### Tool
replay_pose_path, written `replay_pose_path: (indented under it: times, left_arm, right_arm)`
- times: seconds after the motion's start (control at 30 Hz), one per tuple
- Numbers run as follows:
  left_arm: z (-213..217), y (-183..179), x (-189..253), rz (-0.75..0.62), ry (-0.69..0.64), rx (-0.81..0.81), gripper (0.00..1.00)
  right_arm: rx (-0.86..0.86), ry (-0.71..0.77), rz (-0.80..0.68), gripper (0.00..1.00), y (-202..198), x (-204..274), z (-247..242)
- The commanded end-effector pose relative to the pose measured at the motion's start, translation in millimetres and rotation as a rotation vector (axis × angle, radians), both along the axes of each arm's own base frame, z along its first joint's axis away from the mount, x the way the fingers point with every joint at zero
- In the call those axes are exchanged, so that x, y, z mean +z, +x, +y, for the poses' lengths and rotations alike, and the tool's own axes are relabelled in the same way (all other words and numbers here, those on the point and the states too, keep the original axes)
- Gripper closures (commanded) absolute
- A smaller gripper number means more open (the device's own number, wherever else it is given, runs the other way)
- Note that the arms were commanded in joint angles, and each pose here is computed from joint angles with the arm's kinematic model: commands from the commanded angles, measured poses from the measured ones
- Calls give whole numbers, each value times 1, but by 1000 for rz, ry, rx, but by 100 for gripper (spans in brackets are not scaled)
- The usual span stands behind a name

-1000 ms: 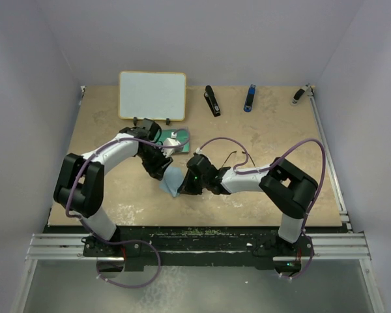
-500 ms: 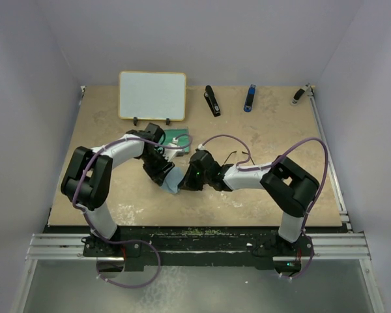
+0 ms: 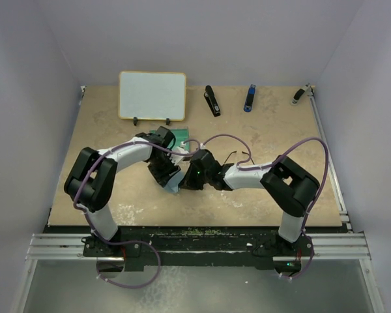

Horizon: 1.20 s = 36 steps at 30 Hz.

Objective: Organize the sunglasses
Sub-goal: Fold the glasses cleaning cloth at the center of the board.

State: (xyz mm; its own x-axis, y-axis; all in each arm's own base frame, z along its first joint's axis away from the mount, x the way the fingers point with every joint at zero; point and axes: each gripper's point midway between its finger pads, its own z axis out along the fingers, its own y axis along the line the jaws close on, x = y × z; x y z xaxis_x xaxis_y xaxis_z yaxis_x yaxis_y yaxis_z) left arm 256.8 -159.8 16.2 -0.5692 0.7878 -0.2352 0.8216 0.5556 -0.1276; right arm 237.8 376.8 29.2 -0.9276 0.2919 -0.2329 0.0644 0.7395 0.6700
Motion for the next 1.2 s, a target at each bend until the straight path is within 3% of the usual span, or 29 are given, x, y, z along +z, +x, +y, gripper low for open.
replay_pose_path:
  times: [0.0, 0.3, 0.77, 0.87, 0.97, 1.07, 1.17]
  left_arm:
    - [-7, -10, -25, 34, 24, -18, 46]
    - [-6, -26, -51, 60, 144, -82, 46]
    - [-11, -47, -62, 106, 201, -171, 49]
    - [-11, -52, -65, 132, 198, -188, 59]
    - [-8, -58, -70, 158, 204, -206, 82]
    - [-9, -60, -71, 172, 197, -213, 94]
    - [-10, -60, -71, 173, 195, -216, 96]
  right_arm:
    - [4, 55, -38, 100, 8, 21, 8]
    - [-7, 55, -35, 100, 11, 20, 4]
    - [-11, 76, -43, 100, 22, 28, 3]
    - [-12, 79, -44, 100, 24, 29, 3]
    - [-9, 83, -43, 100, 24, 30, 4]
    - [-6, 84, -43, 100, 24, 30, 5]
    - [-5, 85, -41, 100, 25, 30, 5]
